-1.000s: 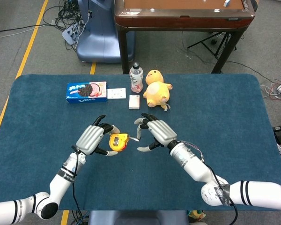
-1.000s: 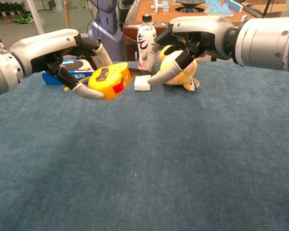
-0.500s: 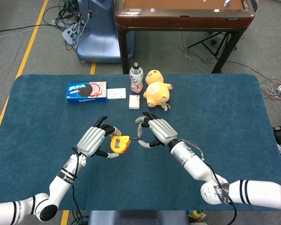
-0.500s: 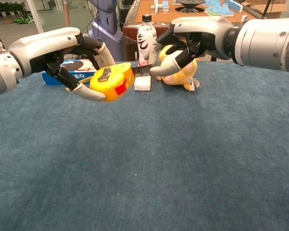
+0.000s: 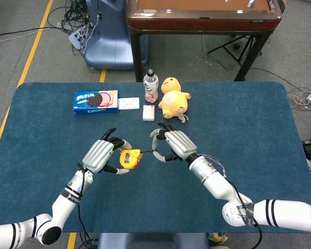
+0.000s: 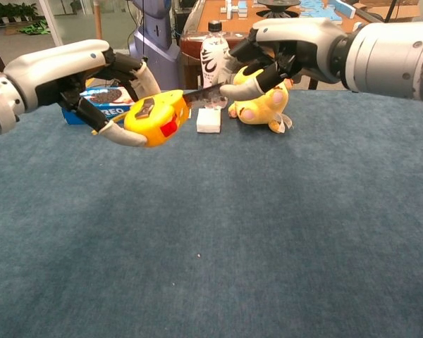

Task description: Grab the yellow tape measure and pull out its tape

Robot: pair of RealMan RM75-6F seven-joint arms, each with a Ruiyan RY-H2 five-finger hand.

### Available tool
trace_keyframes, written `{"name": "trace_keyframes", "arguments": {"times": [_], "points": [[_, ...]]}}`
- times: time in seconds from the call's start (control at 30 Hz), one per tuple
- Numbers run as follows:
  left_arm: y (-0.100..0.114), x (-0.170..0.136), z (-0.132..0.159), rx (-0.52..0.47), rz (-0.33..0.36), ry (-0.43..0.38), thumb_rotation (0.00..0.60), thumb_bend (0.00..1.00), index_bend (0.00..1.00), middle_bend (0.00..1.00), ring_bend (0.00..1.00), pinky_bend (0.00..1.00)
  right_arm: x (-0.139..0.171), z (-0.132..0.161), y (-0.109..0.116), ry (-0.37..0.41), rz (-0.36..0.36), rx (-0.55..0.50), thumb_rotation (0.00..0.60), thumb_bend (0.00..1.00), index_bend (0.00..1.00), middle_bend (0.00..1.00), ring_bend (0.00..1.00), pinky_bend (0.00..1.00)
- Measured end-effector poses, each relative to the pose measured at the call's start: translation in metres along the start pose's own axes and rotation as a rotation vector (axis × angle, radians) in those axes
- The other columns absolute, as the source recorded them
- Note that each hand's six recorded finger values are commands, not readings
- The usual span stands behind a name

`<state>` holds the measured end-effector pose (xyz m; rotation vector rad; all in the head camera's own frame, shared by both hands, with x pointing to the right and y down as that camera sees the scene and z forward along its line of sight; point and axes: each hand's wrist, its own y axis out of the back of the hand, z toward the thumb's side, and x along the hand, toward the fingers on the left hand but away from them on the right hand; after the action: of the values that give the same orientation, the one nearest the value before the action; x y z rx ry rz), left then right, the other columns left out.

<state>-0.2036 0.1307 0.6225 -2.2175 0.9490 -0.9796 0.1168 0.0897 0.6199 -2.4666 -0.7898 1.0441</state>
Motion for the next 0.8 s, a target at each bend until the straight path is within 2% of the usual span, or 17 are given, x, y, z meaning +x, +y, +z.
{"name": "trace_keyframes", "arguments": {"times": [0.33,0.57,0.8], "points": [[0.001,-0.005,-0.025,0.018,-0.04,0.042,0.6,0.08,0.5,0.54,0.3,0.0,0.024,-0.016,0.022,-0.03,-0.034,0.02,0.6,0.66,0.63,0.29,0.05,0.06],[-0.004,-0.014,-0.055,0.027,-0.111,0.098,0.6,0.08,0.5,0.54,0.3,0.0,0.064,-0.039,0.055,-0.081,-0.084,0.037,0.6,0.66,0.64,0.3,0.05,0.06],[-0.01,-0.022,-0.077,0.018,-0.139,0.142,0.6,0.08,0.5,0.54,0.3,0.0,0.106,-0.053,0.088,-0.112,-0.15,0.023,0.6,0.66,0.64,0.3,0.06,0.06]]}}
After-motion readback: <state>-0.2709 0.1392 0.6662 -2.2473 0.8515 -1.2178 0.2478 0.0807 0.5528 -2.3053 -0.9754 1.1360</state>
